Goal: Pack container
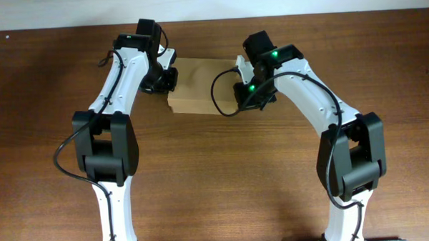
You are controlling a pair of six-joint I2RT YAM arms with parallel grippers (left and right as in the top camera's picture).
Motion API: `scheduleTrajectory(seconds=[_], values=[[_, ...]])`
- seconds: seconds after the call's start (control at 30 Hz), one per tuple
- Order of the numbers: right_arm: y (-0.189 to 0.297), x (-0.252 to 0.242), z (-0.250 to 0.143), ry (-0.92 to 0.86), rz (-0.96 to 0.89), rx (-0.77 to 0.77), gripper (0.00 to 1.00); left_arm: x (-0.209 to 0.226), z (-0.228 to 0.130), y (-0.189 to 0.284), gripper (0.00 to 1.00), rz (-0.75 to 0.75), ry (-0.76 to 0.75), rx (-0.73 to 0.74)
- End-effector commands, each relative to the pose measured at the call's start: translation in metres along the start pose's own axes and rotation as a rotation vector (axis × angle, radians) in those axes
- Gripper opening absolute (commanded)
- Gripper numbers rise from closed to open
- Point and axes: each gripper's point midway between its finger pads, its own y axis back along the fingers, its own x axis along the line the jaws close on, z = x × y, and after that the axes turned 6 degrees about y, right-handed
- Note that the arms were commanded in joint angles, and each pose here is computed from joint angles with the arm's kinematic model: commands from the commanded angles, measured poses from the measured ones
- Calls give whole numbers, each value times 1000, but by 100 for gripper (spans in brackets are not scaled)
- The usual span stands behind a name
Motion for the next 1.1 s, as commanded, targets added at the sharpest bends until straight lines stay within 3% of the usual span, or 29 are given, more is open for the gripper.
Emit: scheduleTrajectory(seconds=[0.0, 0.23, 0.4, 0.6, 0.83, 0.9, 0.93, 0.97, 1.0, 1.03, 1.07], values=[[7, -30, -2, -73, -9, -2, 4, 13, -6, -5, 2, 28, 32, 31], [42, -90, -5, -173, -28, -49, 4, 59, -7, 15, 2, 39, 134, 32], [105, -113, 13, -181, -68, -203, 4, 95, 9, 65, 2, 52, 198, -46], [199, -103, 27, -46, -178, -373, 4, 129, 26, 154, 2, 160, 180, -205], [295, -71, 28, 22, -260, -581, 4, 122, 28, 243, 3, 207, 124, -401], [318, -62, 26, 42, -276, -643, 5, 118, 30, 266, 12, 216, 116, -473], [328, -57, 24, 50, -283, -669, 10, 116, 31, 275, 16, 221, 112, -506], [337, -54, 23, 57, -289, -690, 20, 115, 32, 285, 28, 225, 108, -539], [344, -51, 21, 62, -293, -707, 33, 114, 33, 292, 82, 228, 105, -565], [348, -48, 19, 66, -296, -719, 46, 112, 33, 300, 99, 231, 102, -590], [352, -46, 17, 68, -297, -727, 71, 112, 34, 304, 100, 233, 100, -605]])
